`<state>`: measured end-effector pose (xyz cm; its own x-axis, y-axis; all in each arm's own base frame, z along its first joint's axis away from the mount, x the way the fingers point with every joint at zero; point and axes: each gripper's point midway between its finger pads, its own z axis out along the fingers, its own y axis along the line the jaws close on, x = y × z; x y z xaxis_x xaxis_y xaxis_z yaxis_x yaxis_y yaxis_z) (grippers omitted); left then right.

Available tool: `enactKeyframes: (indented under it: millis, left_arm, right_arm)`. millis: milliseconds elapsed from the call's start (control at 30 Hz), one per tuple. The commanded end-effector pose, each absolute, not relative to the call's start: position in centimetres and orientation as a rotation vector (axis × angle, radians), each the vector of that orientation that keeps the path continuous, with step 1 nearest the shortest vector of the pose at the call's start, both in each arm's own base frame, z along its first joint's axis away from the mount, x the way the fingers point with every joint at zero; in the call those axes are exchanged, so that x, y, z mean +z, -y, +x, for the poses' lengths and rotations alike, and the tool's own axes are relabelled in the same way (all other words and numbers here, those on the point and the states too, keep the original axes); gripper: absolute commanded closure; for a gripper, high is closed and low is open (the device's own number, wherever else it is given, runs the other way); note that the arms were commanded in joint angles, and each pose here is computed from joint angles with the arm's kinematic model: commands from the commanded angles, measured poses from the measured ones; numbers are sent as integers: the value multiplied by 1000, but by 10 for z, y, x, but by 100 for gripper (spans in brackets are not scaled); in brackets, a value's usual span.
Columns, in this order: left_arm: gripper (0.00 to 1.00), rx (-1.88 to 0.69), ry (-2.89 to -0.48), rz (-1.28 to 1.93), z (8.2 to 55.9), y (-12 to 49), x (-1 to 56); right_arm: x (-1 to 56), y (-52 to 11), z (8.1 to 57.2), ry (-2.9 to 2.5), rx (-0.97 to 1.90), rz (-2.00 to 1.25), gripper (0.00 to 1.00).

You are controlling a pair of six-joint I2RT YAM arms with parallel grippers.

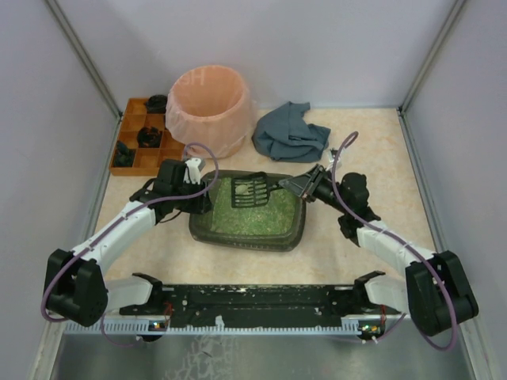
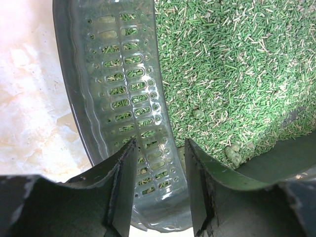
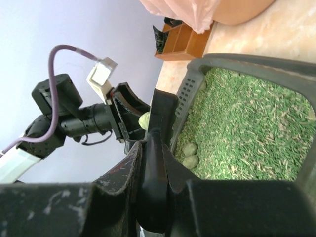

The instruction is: Clean the litter box

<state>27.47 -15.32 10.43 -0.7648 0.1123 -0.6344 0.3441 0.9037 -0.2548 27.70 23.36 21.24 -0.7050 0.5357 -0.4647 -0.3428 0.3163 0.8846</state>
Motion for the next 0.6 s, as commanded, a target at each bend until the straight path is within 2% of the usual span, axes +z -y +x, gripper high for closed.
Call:
enactKeyframes:
  millis: [0, 267, 567]
  left_arm:
    - [50, -481, -2378, 326, 282, 156, 117]
    - [47, -461, -2348, 310, 283, 152, 124]
    - [46, -415, -2305, 280, 285, 144, 134]
  right_arm:
    - [259, -232, 295, -1712, 1421, 134, 100]
    - [310, -235, 344, -1679, 1364, 233, 100]
    - [371, -237, 421, -1594, 1224, 393, 100]
